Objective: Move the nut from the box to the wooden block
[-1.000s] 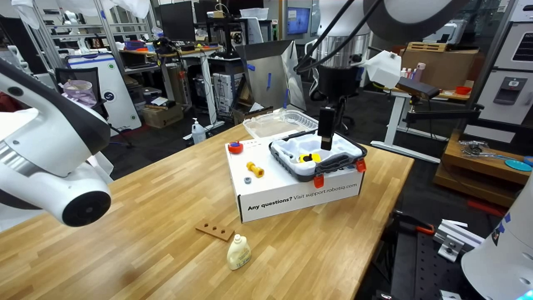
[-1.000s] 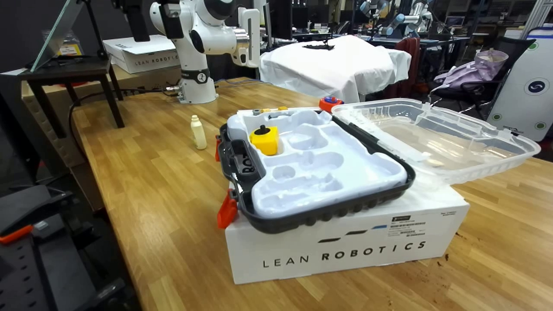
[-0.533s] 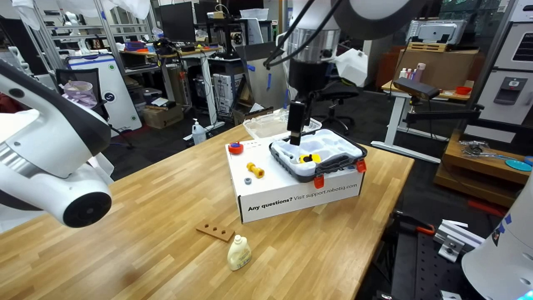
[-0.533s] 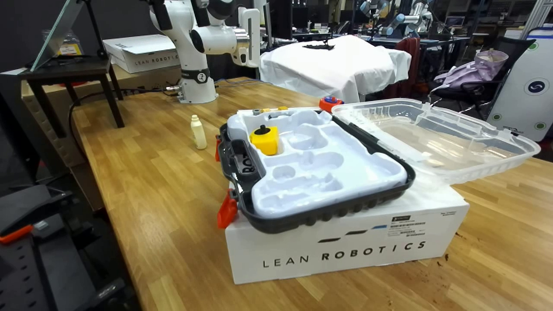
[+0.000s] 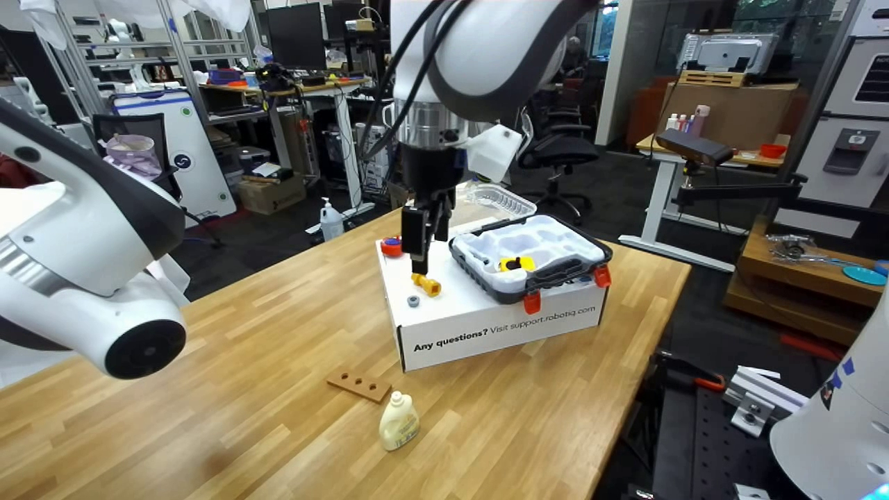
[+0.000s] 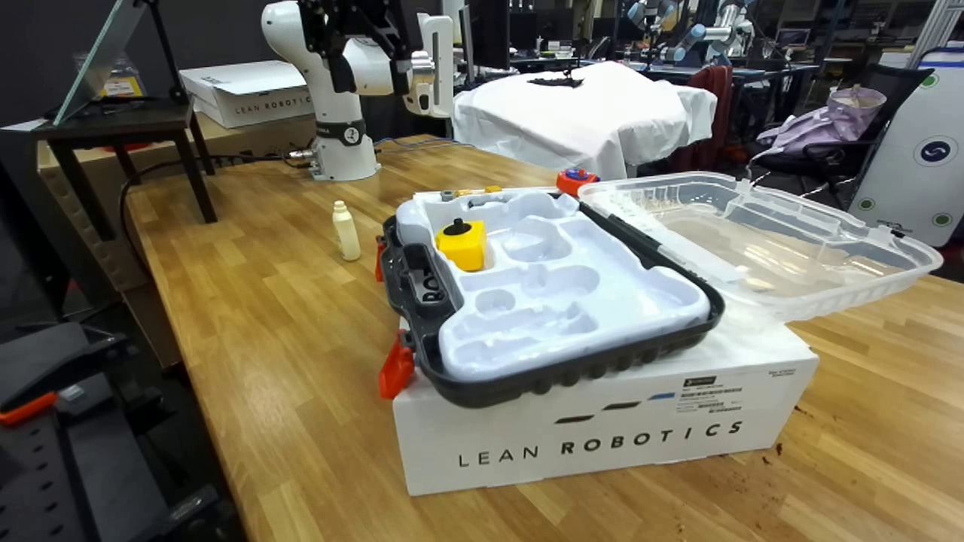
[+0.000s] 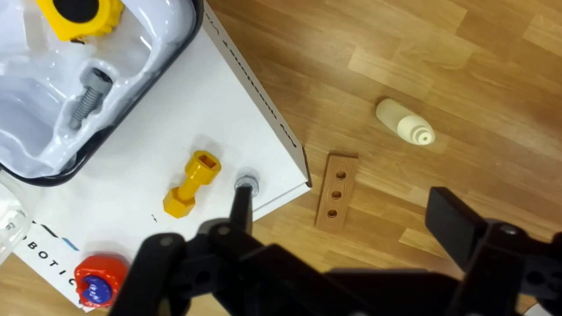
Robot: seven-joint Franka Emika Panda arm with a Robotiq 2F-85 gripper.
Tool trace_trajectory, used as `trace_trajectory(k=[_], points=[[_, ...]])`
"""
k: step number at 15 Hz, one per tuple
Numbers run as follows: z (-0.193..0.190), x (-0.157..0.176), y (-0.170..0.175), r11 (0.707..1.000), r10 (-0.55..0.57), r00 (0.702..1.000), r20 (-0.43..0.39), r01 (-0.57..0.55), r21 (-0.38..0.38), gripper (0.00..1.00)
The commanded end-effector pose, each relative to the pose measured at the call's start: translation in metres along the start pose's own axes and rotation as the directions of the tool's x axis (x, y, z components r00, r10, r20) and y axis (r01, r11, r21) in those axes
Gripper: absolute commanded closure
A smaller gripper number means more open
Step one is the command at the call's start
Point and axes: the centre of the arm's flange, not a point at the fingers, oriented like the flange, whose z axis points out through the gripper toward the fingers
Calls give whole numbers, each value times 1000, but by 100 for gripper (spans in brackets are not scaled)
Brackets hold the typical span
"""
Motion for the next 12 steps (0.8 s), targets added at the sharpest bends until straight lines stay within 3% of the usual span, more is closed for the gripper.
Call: trace_trajectory(k=[1,12], points=[[5,9,2,1000,1,1000,3,-1,1,0],[9,16,1,1000,2,1000,2,-2,2,0]])
